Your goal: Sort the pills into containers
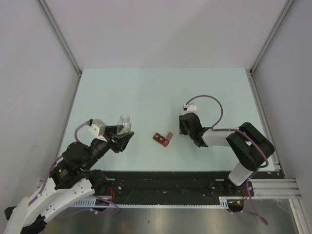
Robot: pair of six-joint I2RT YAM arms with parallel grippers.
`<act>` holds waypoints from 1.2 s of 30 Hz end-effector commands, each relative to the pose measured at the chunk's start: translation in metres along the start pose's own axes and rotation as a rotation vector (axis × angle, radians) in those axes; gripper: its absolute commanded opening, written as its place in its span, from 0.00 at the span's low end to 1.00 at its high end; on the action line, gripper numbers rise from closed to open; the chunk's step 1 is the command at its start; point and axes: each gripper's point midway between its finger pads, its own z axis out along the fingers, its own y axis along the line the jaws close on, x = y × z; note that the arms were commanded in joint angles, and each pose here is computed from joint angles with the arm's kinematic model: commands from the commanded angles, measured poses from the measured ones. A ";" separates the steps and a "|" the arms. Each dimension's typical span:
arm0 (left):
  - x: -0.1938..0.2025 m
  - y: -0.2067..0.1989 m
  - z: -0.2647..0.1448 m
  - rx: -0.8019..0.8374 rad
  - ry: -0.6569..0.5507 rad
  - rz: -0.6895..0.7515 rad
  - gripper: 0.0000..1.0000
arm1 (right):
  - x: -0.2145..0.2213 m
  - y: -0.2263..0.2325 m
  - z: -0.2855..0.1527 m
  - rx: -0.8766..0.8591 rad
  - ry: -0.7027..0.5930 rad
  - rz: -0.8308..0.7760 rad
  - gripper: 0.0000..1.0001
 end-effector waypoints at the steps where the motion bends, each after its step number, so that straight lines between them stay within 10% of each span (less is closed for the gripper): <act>1: -0.005 -0.001 0.000 0.002 -0.019 -0.004 0.00 | 0.005 -0.012 -0.010 0.061 -0.012 0.045 0.33; 13: -0.007 -0.001 -0.004 0.006 -0.029 0.001 0.00 | 0.018 -0.014 -0.007 0.093 -0.068 0.045 0.67; 36: -0.006 0.001 -0.005 0.001 -0.022 0.007 0.00 | 0.054 -0.018 -0.004 0.103 -0.133 -0.004 0.65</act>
